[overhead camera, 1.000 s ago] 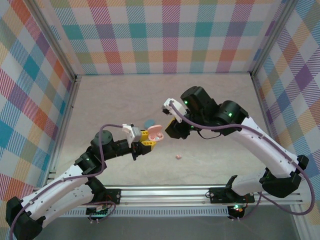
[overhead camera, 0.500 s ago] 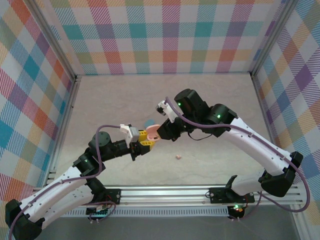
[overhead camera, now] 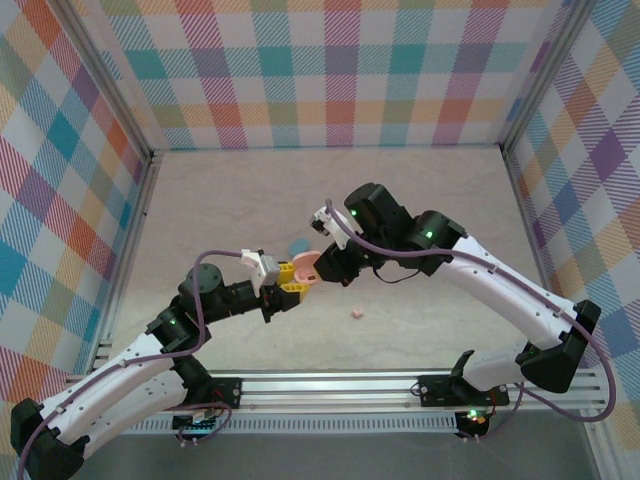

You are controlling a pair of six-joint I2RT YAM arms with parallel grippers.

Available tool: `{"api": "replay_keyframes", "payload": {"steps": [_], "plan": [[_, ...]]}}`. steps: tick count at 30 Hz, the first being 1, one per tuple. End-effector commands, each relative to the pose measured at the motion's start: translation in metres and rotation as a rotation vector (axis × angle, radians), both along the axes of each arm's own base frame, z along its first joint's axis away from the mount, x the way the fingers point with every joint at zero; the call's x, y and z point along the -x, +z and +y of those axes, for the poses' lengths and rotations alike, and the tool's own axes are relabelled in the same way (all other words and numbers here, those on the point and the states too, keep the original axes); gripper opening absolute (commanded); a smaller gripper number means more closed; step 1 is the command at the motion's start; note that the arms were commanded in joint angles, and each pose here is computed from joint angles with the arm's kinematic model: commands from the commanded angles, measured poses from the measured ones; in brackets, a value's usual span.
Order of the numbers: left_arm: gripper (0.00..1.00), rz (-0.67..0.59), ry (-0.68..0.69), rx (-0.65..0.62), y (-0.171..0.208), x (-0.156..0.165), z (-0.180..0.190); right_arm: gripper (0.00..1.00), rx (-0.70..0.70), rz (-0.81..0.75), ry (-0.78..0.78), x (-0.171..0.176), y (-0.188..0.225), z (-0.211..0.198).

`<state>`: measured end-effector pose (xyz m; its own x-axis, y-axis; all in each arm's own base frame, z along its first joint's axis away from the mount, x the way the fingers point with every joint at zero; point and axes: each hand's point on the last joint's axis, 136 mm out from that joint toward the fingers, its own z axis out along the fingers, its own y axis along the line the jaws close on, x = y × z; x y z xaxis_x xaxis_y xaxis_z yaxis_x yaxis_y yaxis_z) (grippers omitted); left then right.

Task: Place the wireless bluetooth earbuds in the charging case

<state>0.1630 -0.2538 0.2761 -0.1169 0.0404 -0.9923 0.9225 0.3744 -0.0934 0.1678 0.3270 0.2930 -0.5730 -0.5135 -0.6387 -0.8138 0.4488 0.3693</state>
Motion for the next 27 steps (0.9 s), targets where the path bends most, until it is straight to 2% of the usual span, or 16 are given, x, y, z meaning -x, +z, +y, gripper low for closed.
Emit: {"api": "replay_keyframes", "payload": {"steps": [1,7,17,27], "plan": [[0.22,-0.055,-0.021,0.065,0.023,0.006,-0.001,0.16,0.047,-0.022,0.010,0.003,-0.011,-0.011],[0.22,-0.057,-0.022,0.071,0.025,0.006,-0.001,0.18,0.022,-0.050,0.009,0.002,-0.001,-0.012],[0.22,-0.114,-0.006,0.100,0.022,0.007,0.003,0.22,-0.177,-0.092,-0.084,-0.004,0.060,-0.030],[0.22,-0.265,0.075,0.081,0.041,-0.003,0.011,0.22,-0.243,-0.019,-0.117,-0.018,0.061,-0.034]]}}
